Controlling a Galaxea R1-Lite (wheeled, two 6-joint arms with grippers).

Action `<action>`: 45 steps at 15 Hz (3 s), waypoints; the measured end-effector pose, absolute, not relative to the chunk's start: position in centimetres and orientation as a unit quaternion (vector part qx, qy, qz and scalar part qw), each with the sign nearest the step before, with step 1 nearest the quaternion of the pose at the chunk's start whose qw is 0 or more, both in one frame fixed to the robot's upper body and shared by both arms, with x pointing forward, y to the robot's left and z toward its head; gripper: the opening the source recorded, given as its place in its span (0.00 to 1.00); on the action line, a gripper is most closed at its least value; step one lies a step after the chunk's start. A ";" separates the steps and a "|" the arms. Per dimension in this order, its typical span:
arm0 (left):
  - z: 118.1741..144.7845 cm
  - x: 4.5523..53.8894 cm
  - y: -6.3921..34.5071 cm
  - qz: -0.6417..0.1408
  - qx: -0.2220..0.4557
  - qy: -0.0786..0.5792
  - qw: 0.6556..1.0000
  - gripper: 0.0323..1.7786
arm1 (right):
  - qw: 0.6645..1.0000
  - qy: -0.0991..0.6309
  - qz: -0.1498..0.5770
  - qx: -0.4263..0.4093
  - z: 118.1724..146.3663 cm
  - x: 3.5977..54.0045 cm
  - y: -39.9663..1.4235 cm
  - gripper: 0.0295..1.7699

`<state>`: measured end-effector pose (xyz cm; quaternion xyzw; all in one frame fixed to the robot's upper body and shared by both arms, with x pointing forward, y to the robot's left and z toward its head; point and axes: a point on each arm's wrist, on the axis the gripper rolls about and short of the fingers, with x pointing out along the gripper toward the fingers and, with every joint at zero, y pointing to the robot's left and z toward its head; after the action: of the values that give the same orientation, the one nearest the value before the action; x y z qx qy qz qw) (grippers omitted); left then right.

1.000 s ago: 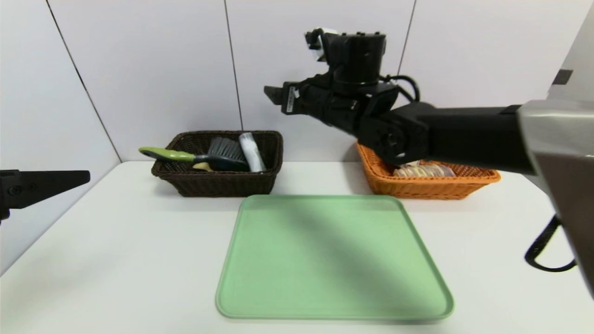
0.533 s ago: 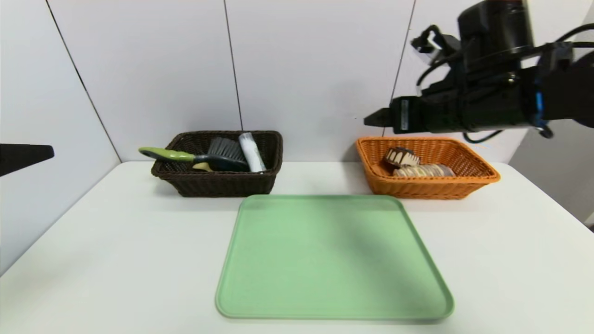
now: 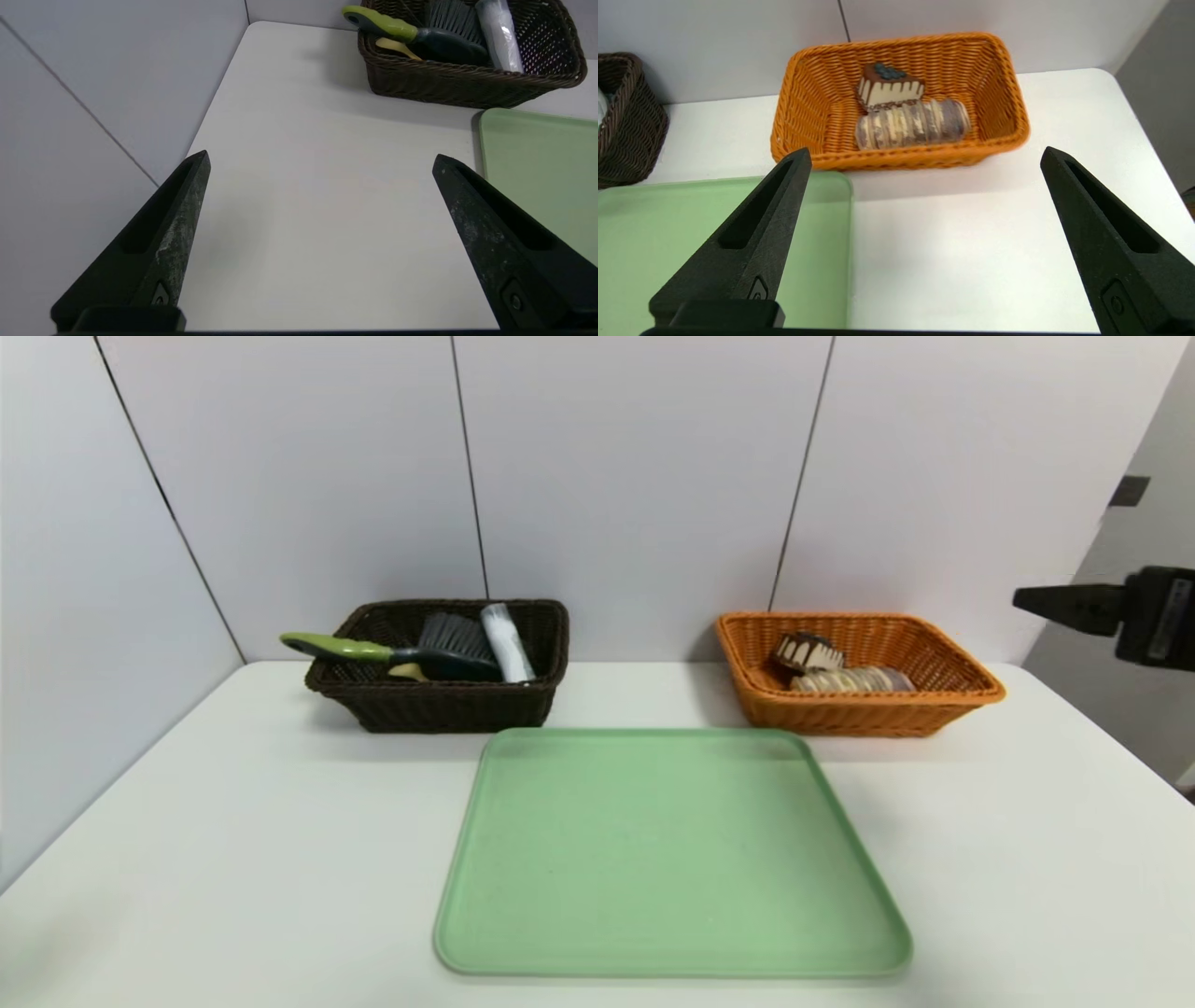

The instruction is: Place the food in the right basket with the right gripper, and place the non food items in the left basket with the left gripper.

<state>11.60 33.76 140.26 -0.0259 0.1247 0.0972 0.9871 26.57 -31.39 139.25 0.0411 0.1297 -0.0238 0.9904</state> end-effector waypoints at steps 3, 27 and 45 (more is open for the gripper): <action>137.2 7.7 33.8 0.086 -0.026 0.100 0.991 0.95 | 0.993 0.104 -0.042 0.046 136.9 21.6 -32.4 0.96; 125.5 1.4 33.3 -0.015 0.044 0.010 0.999 0.95 | 0.989 -0.130 -0.034 -0.067 125.7 4.9 -33.7 0.96; 118.5 6.9 33.3 -0.012 0.041 -0.012 0.999 0.95 | 0.999 0.002 0.012 -0.051 118.3 6.9 -33.6 0.96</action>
<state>6.91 33.30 118.50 0.0406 -0.0123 -0.0117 0.9990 6.85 -33.57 118.27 -0.0509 0.0020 0.0117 0.9986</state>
